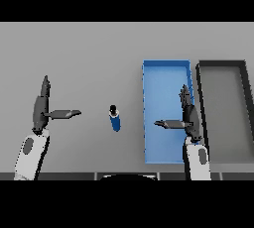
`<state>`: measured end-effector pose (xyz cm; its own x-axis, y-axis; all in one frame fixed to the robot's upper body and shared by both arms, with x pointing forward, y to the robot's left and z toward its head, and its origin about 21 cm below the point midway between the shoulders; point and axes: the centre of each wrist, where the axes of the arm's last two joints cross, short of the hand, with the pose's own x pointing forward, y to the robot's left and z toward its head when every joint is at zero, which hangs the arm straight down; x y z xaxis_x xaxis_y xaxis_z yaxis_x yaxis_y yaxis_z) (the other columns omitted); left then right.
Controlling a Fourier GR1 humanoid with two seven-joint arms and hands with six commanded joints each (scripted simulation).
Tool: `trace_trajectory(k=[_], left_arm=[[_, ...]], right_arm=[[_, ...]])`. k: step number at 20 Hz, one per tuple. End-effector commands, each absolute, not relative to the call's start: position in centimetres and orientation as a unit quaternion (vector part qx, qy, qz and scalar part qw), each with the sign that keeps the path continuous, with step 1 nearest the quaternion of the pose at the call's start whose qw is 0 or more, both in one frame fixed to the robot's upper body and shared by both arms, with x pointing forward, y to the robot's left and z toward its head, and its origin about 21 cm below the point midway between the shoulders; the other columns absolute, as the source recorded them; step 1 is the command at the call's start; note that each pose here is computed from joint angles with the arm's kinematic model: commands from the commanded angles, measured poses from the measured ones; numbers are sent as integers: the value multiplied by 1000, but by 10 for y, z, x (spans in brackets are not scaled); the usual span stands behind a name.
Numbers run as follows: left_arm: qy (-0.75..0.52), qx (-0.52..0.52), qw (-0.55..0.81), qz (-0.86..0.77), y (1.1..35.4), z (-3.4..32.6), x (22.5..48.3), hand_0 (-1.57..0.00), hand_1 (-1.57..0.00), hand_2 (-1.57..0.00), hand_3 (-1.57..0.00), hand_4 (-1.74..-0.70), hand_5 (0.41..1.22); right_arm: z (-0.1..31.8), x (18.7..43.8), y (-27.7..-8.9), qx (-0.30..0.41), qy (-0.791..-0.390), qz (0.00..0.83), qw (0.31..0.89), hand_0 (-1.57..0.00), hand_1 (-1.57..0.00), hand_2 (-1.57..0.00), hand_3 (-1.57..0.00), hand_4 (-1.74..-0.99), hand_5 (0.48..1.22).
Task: Pick up the blue pipe and place it into the blue bin.
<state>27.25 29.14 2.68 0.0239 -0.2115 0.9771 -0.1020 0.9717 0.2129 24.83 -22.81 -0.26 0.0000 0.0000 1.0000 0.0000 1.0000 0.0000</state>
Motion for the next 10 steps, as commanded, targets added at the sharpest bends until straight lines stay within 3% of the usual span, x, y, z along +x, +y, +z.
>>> trace_trajectory(k=[1,6,8,10], left_arm=[[-699,112,705,-39,291,27,273,1,1,1,1,-1074,591],[-704,110,701,-41,287,26,272,1,1,1,1,-1074,591],[-701,60,690,-172,310,36,267,1,1,1,1,-1073,590],[-691,33,688,-218,318,45,268,1,1,1,1,-1076,587]], right_arm=[[-3,248,-228,0,-707,0,707,1,1,1,1,-1225,617],[-2,248,-231,-2,-708,-3,707,1,1,1,1,-1225,617],[3,235,-239,-21,-733,84,675,1,1,1,1,-1224,618],[6,228,-236,-25,-732,118,670,1,1,1,1,-1225,620]])
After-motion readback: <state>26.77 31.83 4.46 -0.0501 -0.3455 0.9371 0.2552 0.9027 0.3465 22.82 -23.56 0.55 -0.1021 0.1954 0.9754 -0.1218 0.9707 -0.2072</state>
